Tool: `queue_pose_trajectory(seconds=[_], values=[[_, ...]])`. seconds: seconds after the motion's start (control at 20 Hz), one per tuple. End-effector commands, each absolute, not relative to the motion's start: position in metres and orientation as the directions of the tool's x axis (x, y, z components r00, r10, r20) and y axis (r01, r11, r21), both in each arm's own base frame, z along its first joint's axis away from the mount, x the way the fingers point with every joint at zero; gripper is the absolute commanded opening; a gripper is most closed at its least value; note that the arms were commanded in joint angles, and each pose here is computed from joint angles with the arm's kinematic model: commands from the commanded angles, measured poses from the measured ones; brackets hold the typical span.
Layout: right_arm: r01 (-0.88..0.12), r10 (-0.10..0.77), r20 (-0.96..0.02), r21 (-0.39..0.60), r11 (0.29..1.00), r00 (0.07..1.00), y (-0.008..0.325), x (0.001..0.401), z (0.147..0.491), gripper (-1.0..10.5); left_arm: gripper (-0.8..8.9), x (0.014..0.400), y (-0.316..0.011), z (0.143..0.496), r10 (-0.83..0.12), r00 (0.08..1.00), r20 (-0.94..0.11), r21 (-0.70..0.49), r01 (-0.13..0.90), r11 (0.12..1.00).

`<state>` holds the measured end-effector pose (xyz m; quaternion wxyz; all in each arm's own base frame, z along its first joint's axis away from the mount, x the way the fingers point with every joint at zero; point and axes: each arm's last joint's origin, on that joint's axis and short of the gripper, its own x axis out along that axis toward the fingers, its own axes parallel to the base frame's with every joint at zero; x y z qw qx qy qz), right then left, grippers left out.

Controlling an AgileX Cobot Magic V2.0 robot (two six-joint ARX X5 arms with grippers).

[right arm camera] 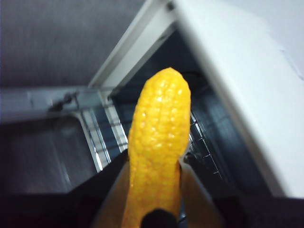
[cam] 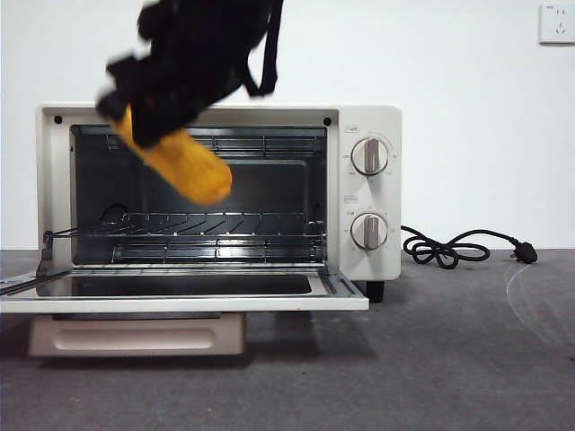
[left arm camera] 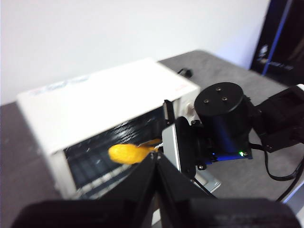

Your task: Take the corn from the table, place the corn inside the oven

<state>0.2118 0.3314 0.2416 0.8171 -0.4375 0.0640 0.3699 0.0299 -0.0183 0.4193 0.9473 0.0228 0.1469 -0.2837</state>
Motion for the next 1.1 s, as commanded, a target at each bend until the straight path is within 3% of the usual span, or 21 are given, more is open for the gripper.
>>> queue_pose_trajectory(seconds=[0.05, 0.5, 0.9, 0.95, 1.1], values=[[-0.583, 0.506, -0.421, -0.783, 0.217, 0.753, 0.337, 0.216, 0.229, -0.1, -0.06, 0.030, -0.017, 0.418, -0.504, 0.808, -0.306, -0.037, 0.519, 0.854], [-0.403, 0.401, -0.357, -0.915, 0.033, 0.844, 0.347, 0.233, 0.200, -0.1, -0.06, 0.030, -0.017, 0.417, -0.484, 0.816, -0.317, -0.029, 0.502, 0.865], [-0.359, 0.287, -0.338, -0.933, 0.022, 0.896, 0.338, 0.254, 0.186, 0.1, -0.06, 0.030, -0.017, 0.417, -0.484, 0.815, -0.318, -0.029, 0.502, 0.865], [-0.357, 0.283, -0.336, -0.934, 0.026, 0.898, 0.337, 0.256, 0.186, 0.3, -0.06, 0.030, -0.017, 0.417, -0.484, 0.815, -0.318, -0.029, 0.502, 0.865], [-0.359, 0.280, -0.337, -0.933, 0.031, 0.899, 0.336, 0.256, 0.186, 2.4, -0.05, 0.030, -0.017, 0.416, -0.483, 0.813, -0.324, -0.030, 0.502, 0.865]])
